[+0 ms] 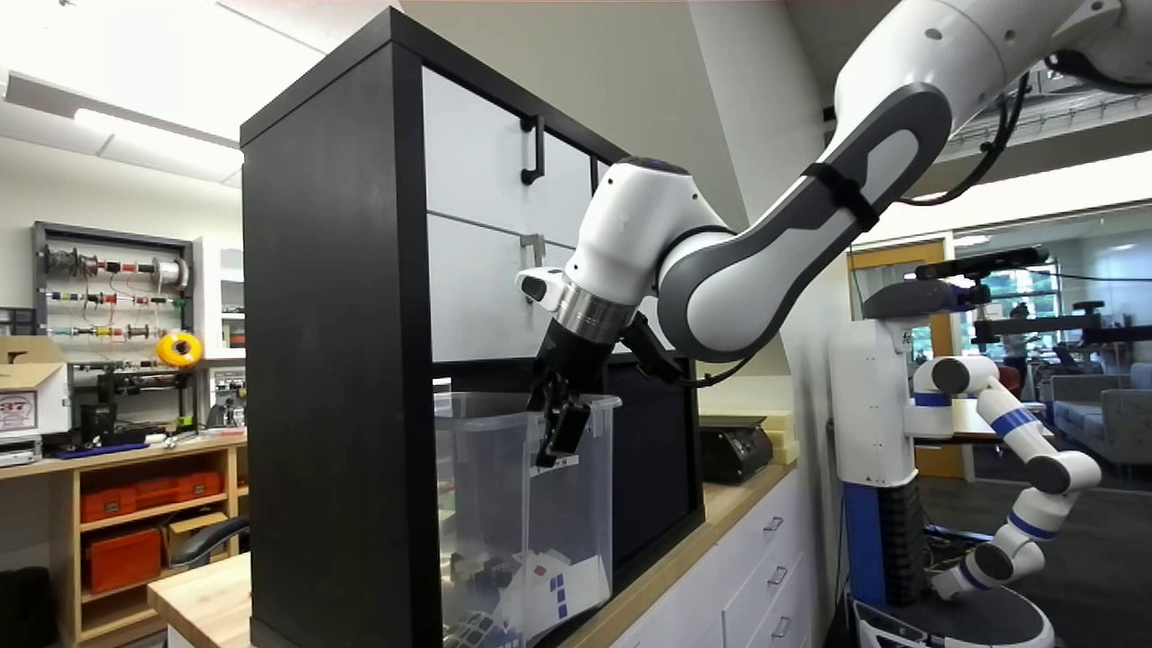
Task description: Pull out the clear storage container
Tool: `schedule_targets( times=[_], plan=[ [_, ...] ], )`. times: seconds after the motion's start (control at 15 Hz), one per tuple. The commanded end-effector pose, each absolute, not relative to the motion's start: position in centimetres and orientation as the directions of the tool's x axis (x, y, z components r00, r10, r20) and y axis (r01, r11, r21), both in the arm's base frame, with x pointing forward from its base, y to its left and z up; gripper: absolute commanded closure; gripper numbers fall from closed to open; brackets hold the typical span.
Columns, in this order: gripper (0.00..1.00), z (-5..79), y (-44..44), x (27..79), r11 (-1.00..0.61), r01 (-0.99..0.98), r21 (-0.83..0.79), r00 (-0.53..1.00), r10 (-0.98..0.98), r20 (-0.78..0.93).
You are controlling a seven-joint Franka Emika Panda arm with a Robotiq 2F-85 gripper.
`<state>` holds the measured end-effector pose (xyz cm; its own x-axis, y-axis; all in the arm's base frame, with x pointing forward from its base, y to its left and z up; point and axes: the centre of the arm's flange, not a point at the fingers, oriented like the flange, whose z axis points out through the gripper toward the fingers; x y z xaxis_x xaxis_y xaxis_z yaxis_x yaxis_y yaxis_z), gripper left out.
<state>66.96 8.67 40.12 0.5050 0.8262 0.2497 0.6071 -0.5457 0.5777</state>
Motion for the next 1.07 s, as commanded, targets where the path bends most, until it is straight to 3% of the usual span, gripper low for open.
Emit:
schedule_targets(
  times=[0.0, 0.4, 1.0],
  plan=[
    [0.26, 39.9, 7.9, 68.3, -0.512, 0.608, 0.607, 0.466, 0.849, 0.249],
    [0.64, 41.2, 7.7, 66.2, -0.466, 0.633, 0.619, 0.424, 0.877, 0.227],
    [0.73, 40.7, 7.0, 60.3, -0.386, 0.697, 0.604, 0.361, 0.917, 0.17]
  ],
)
